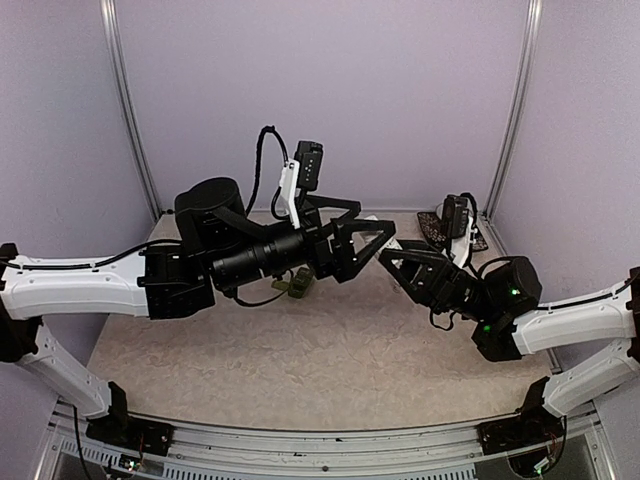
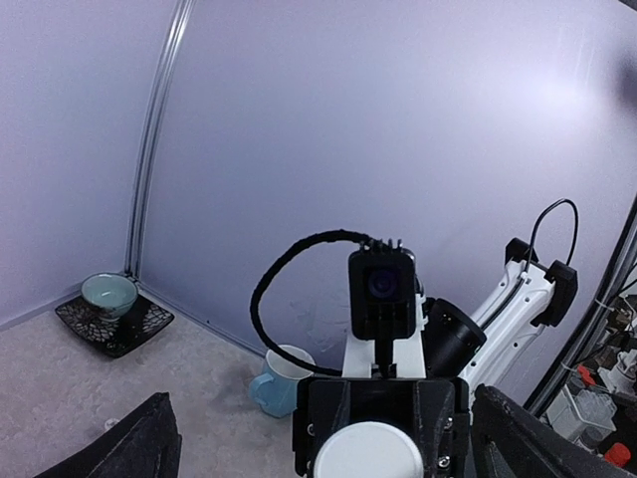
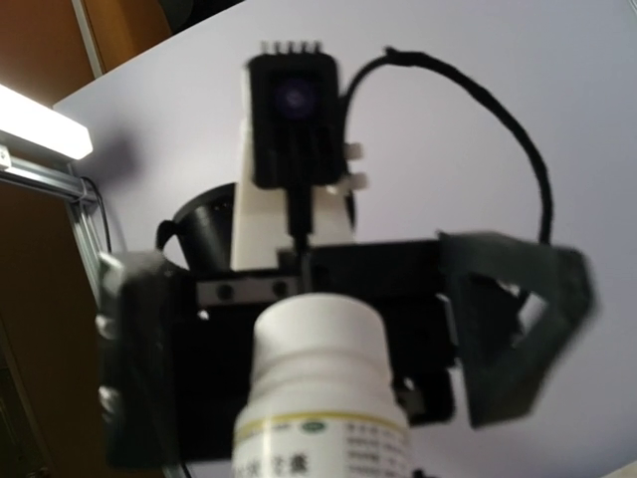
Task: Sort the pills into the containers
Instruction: Screw the lid of the pill bottle onto the pill bottle.
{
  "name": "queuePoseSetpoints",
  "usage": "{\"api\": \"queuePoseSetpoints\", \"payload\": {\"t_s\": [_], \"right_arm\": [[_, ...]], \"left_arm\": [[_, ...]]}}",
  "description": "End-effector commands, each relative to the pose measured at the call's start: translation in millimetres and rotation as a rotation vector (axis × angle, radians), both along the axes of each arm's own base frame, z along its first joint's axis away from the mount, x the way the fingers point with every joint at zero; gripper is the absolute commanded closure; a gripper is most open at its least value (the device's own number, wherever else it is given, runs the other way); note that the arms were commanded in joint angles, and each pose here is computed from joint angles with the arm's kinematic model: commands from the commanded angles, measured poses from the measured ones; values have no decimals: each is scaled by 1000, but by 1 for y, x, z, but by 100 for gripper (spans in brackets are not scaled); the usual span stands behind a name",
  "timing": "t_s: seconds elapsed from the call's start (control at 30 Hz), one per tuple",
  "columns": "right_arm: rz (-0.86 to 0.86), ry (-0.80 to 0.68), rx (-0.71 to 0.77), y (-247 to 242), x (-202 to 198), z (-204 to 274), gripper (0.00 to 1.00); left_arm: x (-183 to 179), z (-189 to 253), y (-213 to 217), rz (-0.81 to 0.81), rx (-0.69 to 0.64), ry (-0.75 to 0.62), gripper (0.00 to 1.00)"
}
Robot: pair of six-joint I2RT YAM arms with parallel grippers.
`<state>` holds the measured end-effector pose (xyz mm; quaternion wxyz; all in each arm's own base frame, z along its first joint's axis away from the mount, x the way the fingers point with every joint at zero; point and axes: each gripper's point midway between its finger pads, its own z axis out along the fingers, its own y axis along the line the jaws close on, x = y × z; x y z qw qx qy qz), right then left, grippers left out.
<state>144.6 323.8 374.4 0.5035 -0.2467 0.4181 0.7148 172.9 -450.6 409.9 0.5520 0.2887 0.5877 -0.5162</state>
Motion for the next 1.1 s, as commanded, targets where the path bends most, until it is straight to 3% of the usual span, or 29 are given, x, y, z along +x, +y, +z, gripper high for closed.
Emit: {"api": "queuePoseSetpoints", "payload": {"t_s": [0.0,1.07], "right_arm": [[-14,-59,29,-5,-3,12,100],[-59,-156,150,-33,-19,43,100]], "left_arm": [[16,4,1,43,-19,34,1],[19,-22,21,10,-44,108,1]]}}
